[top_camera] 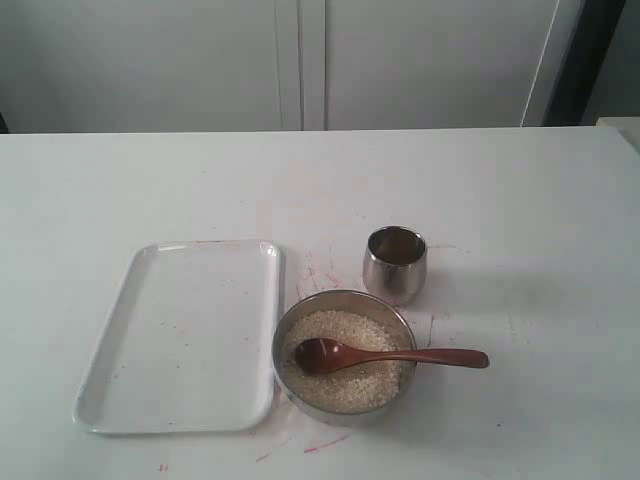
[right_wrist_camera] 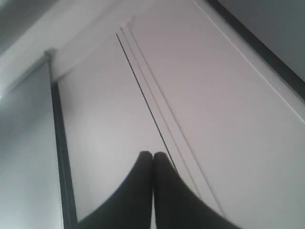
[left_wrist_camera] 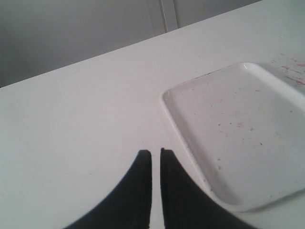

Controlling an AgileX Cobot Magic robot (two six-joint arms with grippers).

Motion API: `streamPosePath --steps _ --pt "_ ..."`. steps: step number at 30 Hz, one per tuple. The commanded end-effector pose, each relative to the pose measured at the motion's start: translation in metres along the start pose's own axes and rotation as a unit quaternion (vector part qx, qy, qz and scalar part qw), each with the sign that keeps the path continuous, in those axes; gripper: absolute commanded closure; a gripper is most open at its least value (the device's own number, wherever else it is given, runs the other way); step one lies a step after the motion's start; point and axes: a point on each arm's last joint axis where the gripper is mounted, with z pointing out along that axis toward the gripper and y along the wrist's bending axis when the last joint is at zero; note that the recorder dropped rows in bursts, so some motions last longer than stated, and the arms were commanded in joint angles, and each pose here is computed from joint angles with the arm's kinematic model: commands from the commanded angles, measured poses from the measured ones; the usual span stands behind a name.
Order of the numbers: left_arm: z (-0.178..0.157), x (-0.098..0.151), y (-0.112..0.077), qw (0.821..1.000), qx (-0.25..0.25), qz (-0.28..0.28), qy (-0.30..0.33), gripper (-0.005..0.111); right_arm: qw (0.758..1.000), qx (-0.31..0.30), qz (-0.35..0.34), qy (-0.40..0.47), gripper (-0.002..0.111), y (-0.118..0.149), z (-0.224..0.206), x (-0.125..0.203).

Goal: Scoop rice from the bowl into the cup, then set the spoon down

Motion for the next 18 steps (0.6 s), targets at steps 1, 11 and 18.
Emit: streamPosePath --steps 1,11,18 --pt "0.0 -0.001 0.0 1.0 -0.001 -0.002 -0.004 0.092 0.999 -0.031 -0.004 -0.042 0.108 0.024 0.019 -0.033" --pt "0.0 -0.001 0.0 1.0 -0.001 -0.002 -0.004 0.092 0.995 0.012 -0.087 0.052 0.108 0.076 0.064 -0.108" --pt "0.0 -0.001 0.0 1.0 -0.001 -0.002 -0.004 0.092 0.967 0.078 -0.081 0.229 0.108 0.058 0.126 -0.088"
